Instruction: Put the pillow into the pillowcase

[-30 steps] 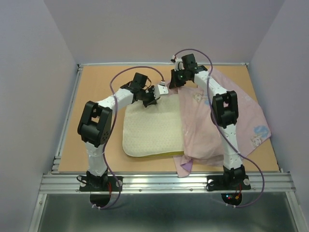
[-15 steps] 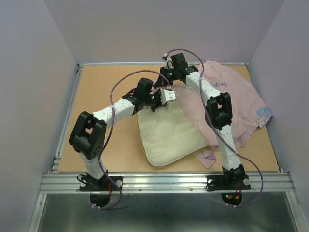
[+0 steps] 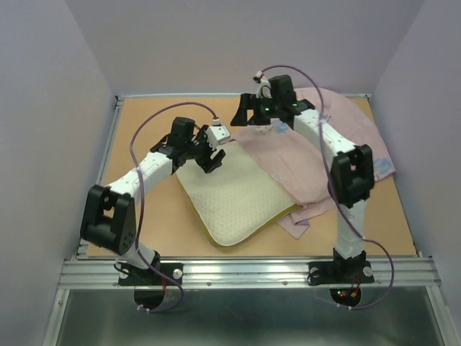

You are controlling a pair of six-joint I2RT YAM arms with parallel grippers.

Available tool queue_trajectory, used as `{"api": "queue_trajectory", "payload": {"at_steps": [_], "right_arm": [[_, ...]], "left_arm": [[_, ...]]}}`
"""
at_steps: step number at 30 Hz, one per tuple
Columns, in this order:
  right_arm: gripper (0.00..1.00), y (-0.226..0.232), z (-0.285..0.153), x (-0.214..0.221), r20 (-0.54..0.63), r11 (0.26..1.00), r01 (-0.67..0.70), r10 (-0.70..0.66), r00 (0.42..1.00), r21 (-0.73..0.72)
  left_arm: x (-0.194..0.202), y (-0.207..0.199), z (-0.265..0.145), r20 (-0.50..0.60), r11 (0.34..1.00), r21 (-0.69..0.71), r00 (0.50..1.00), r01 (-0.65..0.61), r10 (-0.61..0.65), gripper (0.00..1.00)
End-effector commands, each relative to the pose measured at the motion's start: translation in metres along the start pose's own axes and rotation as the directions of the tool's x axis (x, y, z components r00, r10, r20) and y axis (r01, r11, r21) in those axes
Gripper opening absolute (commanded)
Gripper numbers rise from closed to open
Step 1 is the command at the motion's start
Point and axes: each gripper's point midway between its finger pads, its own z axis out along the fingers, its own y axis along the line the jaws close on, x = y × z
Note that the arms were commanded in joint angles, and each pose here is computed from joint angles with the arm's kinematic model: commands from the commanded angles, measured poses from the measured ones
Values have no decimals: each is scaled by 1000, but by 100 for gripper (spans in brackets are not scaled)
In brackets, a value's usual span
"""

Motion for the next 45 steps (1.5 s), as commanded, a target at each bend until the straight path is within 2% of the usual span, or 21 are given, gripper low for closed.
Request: {"api": "queue_trajectory", "payload": {"at_steps": [1, 2, 3, 4, 5, 7, 8, 11, 14, 19, 20, 22, 23, 24, 28, 31, 36, 38, 41, 42, 45], "right_arm": [[100, 4, -129, -55, 229, 978, 155, -184, 956, 137], [100, -5, -148, -49, 226, 974, 144, -182, 957, 177], [99, 9, -179, -51, 255, 958, 194, -246, 935, 211], [99, -10, -183, -25, 206, 947, 182, -240, 949, 265], [97, -2, -206, -15, 196, 923, 236, -303, 933, 303], [94, -31, -211, 28, 99, 899, 201, -258, 961, 389], [94, -38, -217, 55, 6, 889, 210, -232, 973, 407], [94, -70, -240, 102, -146, 832, 209, -155, 977, 514], [95, -93, -263, 121, -221, 781, 222, -110, 969, 583], [95, -118, -284, 160, -399, 731, 285, -18, 917, 620], [95, -134, -288, 181, -478, 706, 327, 19, 878, 628], [95, -151, -286, 196, -522, 704, 342, 47, 852, 622], [93, -169, -284, 191, -494, 688, 330, 48, 868, 646], [92, -187, -274, 196, -511, 694, 327, 68, 857, 641], [89, -235, -232, 170, -473, 707, 303, 51, 880, 640], [87, -254, -194, 80, -307, 710, 253, -54, 950, 657], [88, -273, -170, -10, -152, 691, 203, -134, 979, 694], [88, -269, -174, -27, -115, 687, 191, -155, 981, 701], [90, -223, -191, -28, -97, 749, 227, -215, 972, 622], [90, -188, -216, -39, -61, 755, 260, -282, 958, 602], [91, -152, -240, 30, -142, 786, 313, -282, 949, 533]], "left_arm": [[-52, -53, -45, 84, 983, 56, 982, -175, 170, 86], [-53, -61, -51, 66, 980, 35, 979, -194, 192, 87], [-48, -79, -51, 34, 978, 68, 980, -199, 197, 99], [-50, -107, -47, 34, 965, 120, 973, -232, 230, 99], [-40, -125, -47, 1, 968, 142, 978, -208, 210, 99], [-32, -168, -40, -22, 956, 199, 974, -215, 223, 99], [-31, -181, -38, -26, 956, 213, 977, -203, 213, 99], [-20, -232, -31, -57, 937, 273, 969, -218, 241, 99], [-1, -270, -19, -111, 921, 292, 948, -256, 298, 99], [45, -257, 26, -327, 957, 148, 901, -248, 284, 99], [42, -249, 33, -319, 964, 109, 910, -241, 264, 99], [42, -236, 45, -335, 976, 66, 917, -207, 217, 91], [41, -231, 54, -342, 983, 55, 922, -175, 183, 86], [40, -214, 61, -350, 990, 18, 927, -140, 138, 76], [36, -186, 84, -375, 997, -30, 925, -71, 55, 56], [26, -169, 98, -357, 999, -42, 934, -31, 14, 33], [-18, -179, 112, -266, 998, 69, 964, -8, 26, 0], [-34, -185, 114, -235, 990, 137, 972, 43, -9, 0], [-60, -172, 114, -181, 979, 178, 981, 101, -68, 0], [-72, -172, 114, -157, 970, 209, 984, 121, -88, 0], [-84, -151, 109, -126, 963, 219, 983, 156, -130, 0]]}}
